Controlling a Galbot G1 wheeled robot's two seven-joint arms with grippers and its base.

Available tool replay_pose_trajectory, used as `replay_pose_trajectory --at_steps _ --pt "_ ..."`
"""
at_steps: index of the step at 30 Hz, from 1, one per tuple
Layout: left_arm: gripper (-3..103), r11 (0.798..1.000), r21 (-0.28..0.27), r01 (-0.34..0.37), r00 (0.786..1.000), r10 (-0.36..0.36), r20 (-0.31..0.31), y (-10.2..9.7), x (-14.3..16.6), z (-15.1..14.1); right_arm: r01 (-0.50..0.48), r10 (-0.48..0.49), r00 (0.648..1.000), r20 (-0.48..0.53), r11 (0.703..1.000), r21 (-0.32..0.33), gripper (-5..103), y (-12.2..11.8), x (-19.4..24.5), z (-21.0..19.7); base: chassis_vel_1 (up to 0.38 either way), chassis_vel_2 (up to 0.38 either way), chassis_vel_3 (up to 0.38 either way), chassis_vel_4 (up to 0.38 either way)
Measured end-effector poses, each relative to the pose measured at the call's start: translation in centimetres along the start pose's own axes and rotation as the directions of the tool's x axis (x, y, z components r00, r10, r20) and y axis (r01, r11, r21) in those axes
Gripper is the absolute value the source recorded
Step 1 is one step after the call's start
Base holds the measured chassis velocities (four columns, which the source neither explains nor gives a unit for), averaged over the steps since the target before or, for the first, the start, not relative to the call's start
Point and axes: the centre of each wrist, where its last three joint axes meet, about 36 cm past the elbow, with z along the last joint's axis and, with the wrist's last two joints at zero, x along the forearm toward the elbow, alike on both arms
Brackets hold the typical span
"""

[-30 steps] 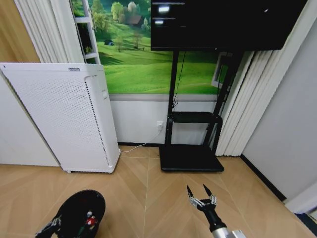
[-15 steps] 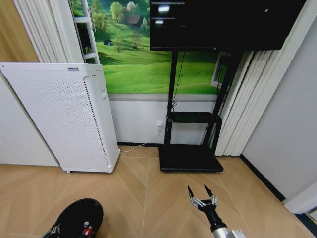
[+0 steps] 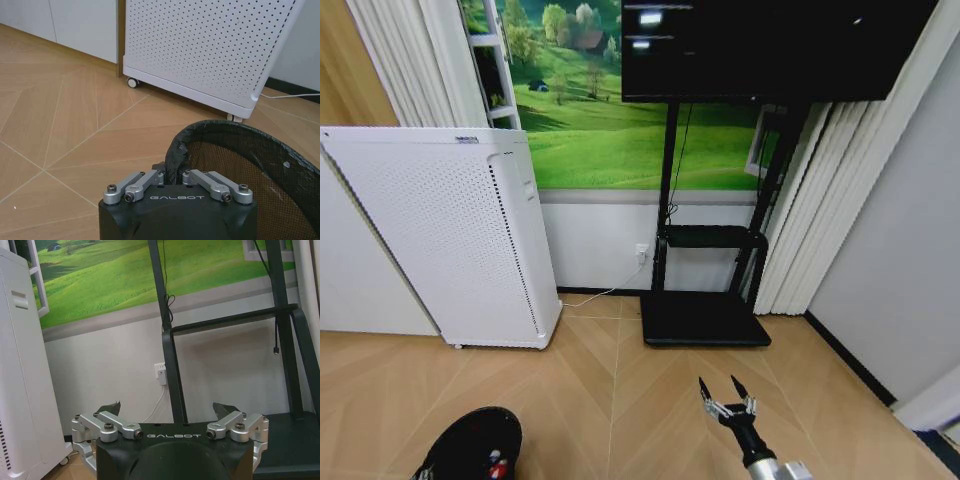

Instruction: Pick up the trash bin and place the garbage on the floor into it.

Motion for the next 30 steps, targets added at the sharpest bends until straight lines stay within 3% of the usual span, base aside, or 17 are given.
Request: replay_pose_trajectory --at_steps 3,11,13,15,16,17,18,20,21,22,23,24,25,26,27,29,30 --pt "25 1.0 -0.016 0.017 1.0 -0.016 0.018 0.4 -0.2 -0.2 -0.002 0.002 1.0 0.0 1.0 -0.006 100 0.0 -0.2 0.1 0.0 0.0 0.0 0.0" --pt "36 0.999 -0.012 0.036 0.999 -0.035 0.029 0.6 -0.1 -0.4 -0.006 0.006 1.0 -0.004 1.0 -0.009 100 -0.1 -0.1 0.3 0.0 0.0 0.0 0.0" --pt "46 1.0 -0.023 0.022 0.998 -0.02 0.067 0.8 0.5 -0.9 -0.011 0.011 1.0 -0.002 1.0 -0.004 100 -0.4 -0.2 0.3 0.0 0.0 0.0 0.0" --pt "46 0.999 -0.04 0.016 0.996 -0.012 0.094 0.9 0.8 -1.4 -0.014 0.014 1.0 0.0 1.0 -0.003 100 -0.5 -0.3 0.2 0.0 0.0 0.0 0.0" --pt "52 0.992 -0.127 -0.007 0.982 0.03 0.186 1.5 1.9 -3.5 -0.025 0.025 1.0 0.004 1.0 0.0 100 -0.8 -0.5 0.0 0.0 0.0 0.0 0.0" --pt "57 0.985 -0.17 -0.014 0.97 0.055 0.236 1.7 2.4 -4.6 -0.029 0.029 1.0 0.003 1.0 0.0 100 -0.9 -0.5 0.0 0.0 0.0 0.0 0.0" --pt "57 0.985 -0.17 -0.014 0.97 0.055 0.236 1.7 2.4 -4.6 -0.029 0.029 1.0 0.003 1.0 0.0 100 -0.9 -0.5 0.0 0.0 0.0 0.0 0.0" --pt "68 0.955 -0.295 -0.036 0.904 0.157 0.397 1.4 3.2 -7.7 -0.025 0.025 1.0 -0.012 1.0 0.005 100 -1.2 -0.3 -0.3 0.0 0.0 0.0 0.0" --pt "68 0.955 -0.295 -0.036 0.904 0.157 0.397 1.4 3.2 -7.7 -0.025 0.025 1.0 -0.012 1.0 0.005 100 -1.2 -0.3 -0.3 0.0 0.0 0.0 0.0" --pt "74 0.947 -0.319 -0.043 0.889 0.182 0.419 1.0 3.3 -8.3 -0.023 0.023 1.0 -0.014 1.0 0.01 100 -1.2 -0.2 -0.5 0.0 0.0 0.0 0.0" --pt "80 0.921 -0.384 -0.063 0.851 0.25 0.461 -0.1 3.7 -9.8 -0.023 0.023 0.999 -0.022 0.999 0.026 100 -1.2 0.2 -0.9 0.0 0.0 0.0 0.0" --pt "80 0.921 -0.384 -0.063 0.851 0.25 0.461 -0.1 3.7 -9.8 -0.023 0.023 0.999 -0.022 0.999 0.026 100 -1.2 0.2 -0.9 0.0 0.0 0.0 0.0" --pt "85 0.9 -0.429 -0.075 0.825 0.298 0.481 -1.3 3.9 -10.7 -0.03 0.031 0.999 -0.018 0.999 0.031 100 -1.1 0.7 -1.4 0.0 0.0 0.0 0.0" --pt "95 0.872 -0.478 -0.103 0.79 0.364 0.494 -3.7 4.3 -11.7 -0.057 0.058 0.998 -0.01 0.998 0.038 100 -1.0 1.6 -2.1 0.0 0.0 0.0 0.0" --pt "95 0.872 -0.478 -0.103 0.79 0.364 0.494 -3.7 4.3 -11.7 -0.057 0.058 0.998 -0.01 0.998 0.038 100 -1.0 1.6 -2.1 0.0 0.0 0.0 0.0" --pt "98 0.854 -0.498 -0.152 0.759 0.424 0.495 -7.5 4.7 -12.4 -0.102 0.102 0.995 -0.004 0.991 0.088 100 -1.1 3.2 -2.8 0.0 0.0 0.0 0.0" --pt "98 0.854 -0.498 -0.152 0.759 0.424 0.495 -7.5 4.7 -12.4 -0.102 0.102 0.995 -0.004 0.991 0.088 100 -1.1 3.2 -2.8 0.0 0.0 0.0 0.0"
